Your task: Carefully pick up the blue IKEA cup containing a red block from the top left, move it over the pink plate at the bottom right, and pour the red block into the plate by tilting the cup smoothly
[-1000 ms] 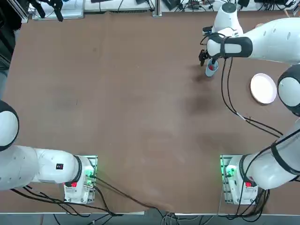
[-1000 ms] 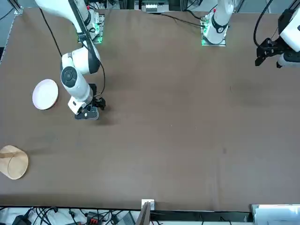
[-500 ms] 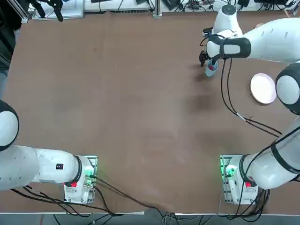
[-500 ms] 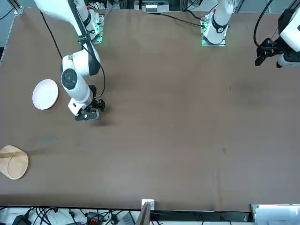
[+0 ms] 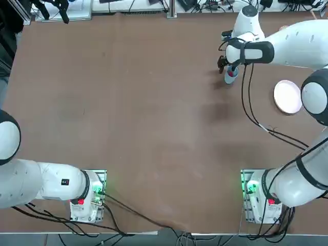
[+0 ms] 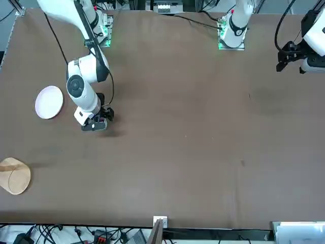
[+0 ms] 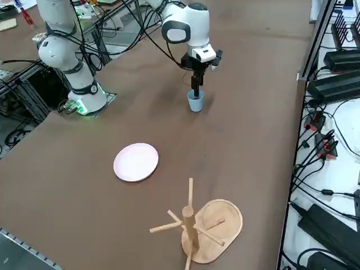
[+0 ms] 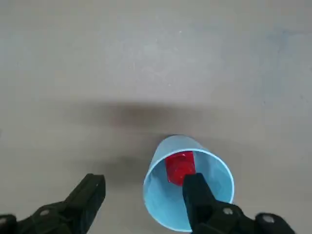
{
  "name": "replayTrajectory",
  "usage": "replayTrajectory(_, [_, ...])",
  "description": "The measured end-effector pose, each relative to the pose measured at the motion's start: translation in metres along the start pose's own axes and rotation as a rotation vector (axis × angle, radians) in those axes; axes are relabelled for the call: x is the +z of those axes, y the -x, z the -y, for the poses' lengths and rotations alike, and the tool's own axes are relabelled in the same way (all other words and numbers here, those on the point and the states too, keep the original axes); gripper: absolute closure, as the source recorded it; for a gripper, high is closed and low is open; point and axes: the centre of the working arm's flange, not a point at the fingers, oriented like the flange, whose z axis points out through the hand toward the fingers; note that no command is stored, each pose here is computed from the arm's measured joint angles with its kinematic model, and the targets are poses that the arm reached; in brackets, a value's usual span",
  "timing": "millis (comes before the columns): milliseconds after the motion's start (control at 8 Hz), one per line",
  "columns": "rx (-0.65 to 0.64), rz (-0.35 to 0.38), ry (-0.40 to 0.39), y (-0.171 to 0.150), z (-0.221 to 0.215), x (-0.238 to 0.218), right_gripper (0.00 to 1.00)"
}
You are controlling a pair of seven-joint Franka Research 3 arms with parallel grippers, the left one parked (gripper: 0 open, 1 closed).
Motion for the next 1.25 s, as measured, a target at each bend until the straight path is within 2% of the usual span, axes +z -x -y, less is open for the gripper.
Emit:
replayTrajectory(500, [0.000, 0.007, 0.002, 0.001, 0.000, 0.008, 0.03])
replayTrajectory(875, [0.004, 0.010, 0.003, 0.003, -0.003, 0.012, 0.11])
replayTrajectory(1125, [0.005, 0.012, 0.003, 0.003, -0.005, 0.012, 0.34])
replayTrajectory(1250, [0.006, 0.011, 0.003, 0.003, -0.005, 0.012, 0.39])
